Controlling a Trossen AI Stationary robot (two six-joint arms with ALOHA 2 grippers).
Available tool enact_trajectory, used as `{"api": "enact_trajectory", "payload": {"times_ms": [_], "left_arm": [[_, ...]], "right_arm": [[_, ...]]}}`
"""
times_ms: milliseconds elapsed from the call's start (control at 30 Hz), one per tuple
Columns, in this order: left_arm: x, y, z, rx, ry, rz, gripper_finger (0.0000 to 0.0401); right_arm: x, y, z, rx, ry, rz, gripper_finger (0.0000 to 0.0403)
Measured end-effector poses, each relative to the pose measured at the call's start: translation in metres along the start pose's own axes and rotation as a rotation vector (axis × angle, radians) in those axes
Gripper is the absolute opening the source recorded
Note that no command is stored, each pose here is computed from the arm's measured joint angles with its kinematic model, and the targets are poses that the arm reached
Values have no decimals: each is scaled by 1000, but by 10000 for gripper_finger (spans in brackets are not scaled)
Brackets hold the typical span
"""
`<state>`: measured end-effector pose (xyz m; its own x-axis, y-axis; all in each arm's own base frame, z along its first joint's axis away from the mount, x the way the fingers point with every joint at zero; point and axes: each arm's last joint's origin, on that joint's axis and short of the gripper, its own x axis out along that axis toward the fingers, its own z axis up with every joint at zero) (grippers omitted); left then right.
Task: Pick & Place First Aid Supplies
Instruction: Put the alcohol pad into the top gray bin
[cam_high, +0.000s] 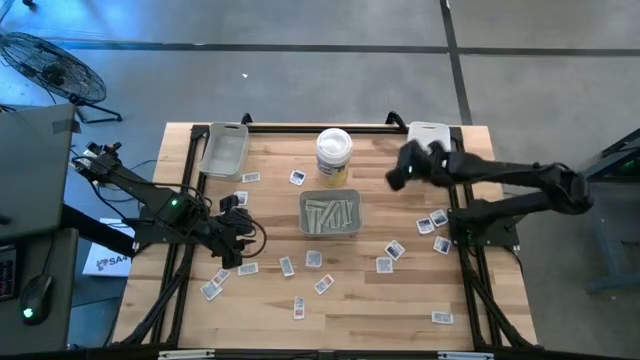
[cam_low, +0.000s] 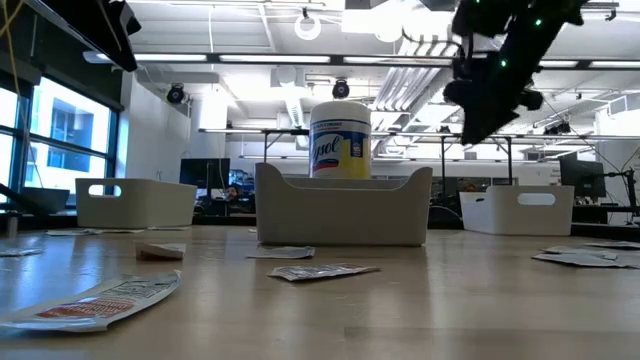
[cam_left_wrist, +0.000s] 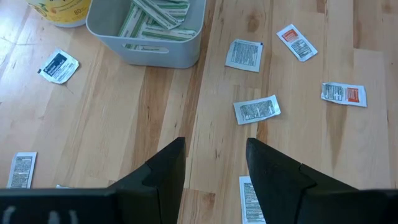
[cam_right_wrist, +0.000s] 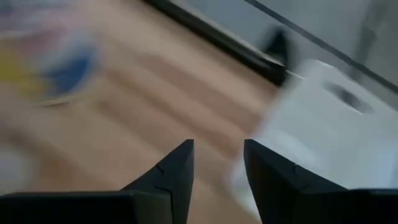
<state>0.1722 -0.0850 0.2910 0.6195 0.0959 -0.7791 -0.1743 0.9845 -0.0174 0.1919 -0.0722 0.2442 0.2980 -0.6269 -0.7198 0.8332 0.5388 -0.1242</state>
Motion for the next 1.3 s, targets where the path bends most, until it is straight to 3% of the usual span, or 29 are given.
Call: {"api": "enact_trajectory", "payload": {"times_ms": [200,367,533,667,800,900,1133,1300], "left_arm": [[0,0,0,0,0,0,166],[0,0,0,0,0,0,166],[0,0,0,0,0,0,166],[0,0,0,0,0,0,166],[0,0,0,0,0,0,166],[0,0,0,0,0,0,166],[0,0,0,0,0,0,166],[0,0,0,0,0,0,166]], "right_arm": [[-18,56,-51,-159,-107,295,120],[-38,68,-107,-340,-33,409,111],[-67,82,-157,-311,59,631,101],[-83,94,-200,-288,-11,751,97],[-89,107,-234,-285,-16,781,98],[-88,121,-244,-304,15,763,99],[-65,139,-233,-401,-11,640,106],[-50,147,-223,-450,42,639,127]]}}
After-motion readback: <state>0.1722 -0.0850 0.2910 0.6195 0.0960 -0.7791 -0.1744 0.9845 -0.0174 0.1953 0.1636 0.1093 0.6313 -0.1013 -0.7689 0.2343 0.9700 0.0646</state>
